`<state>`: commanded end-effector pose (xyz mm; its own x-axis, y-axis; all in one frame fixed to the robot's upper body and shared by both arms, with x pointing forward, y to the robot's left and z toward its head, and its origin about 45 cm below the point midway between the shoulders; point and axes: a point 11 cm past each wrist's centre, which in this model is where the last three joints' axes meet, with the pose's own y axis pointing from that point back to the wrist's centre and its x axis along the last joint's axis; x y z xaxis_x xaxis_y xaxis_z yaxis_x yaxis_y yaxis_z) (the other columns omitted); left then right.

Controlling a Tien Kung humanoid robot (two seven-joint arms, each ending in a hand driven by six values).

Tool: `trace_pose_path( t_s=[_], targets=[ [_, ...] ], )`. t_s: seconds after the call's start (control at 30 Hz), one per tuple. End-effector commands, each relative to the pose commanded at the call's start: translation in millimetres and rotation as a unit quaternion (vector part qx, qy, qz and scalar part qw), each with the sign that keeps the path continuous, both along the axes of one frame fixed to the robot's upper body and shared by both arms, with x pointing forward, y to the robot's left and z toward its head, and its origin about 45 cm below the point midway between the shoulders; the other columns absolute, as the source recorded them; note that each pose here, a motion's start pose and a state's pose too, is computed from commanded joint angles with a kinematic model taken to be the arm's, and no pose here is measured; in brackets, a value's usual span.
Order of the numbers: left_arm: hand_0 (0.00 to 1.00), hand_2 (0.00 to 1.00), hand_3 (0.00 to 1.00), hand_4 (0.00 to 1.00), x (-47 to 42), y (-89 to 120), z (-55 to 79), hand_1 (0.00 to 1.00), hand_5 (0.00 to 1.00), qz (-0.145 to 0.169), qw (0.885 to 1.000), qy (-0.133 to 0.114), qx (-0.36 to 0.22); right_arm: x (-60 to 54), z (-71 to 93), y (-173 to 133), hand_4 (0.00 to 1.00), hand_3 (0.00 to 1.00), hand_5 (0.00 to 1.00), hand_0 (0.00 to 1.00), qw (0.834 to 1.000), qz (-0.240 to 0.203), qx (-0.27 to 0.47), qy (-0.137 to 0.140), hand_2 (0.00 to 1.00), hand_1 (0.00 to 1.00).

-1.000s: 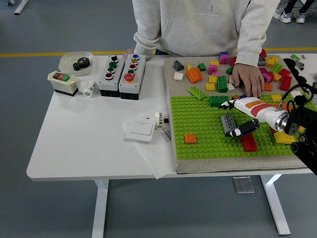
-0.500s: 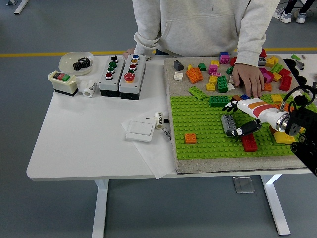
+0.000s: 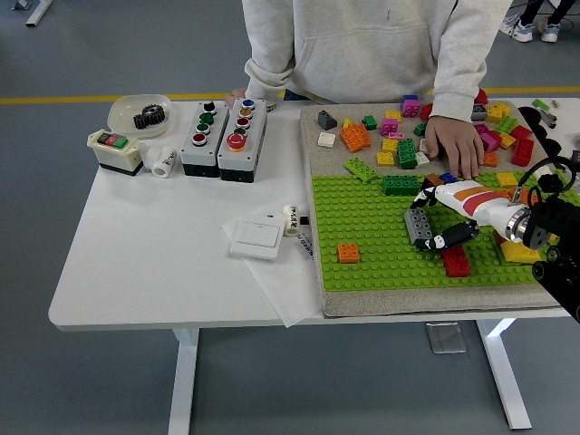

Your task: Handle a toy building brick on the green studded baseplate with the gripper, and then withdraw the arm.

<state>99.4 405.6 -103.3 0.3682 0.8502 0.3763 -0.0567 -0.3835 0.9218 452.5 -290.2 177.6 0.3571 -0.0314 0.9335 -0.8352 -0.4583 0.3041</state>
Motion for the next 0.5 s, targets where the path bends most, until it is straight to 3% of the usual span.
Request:
trace_pose_path(
  t_s=[0.5],
  targets=[
    [0.738,0.741,0.600,0.670,2.6,0.0,0.6,0.730,0.605,-0.001,1.000,-0.002,0.000,0.1,-2.5,-0.8,0.915,0.690,0.448,0.750,1.000,0.001,-0.006,-0.003,0.692,0.664]
  ],
)
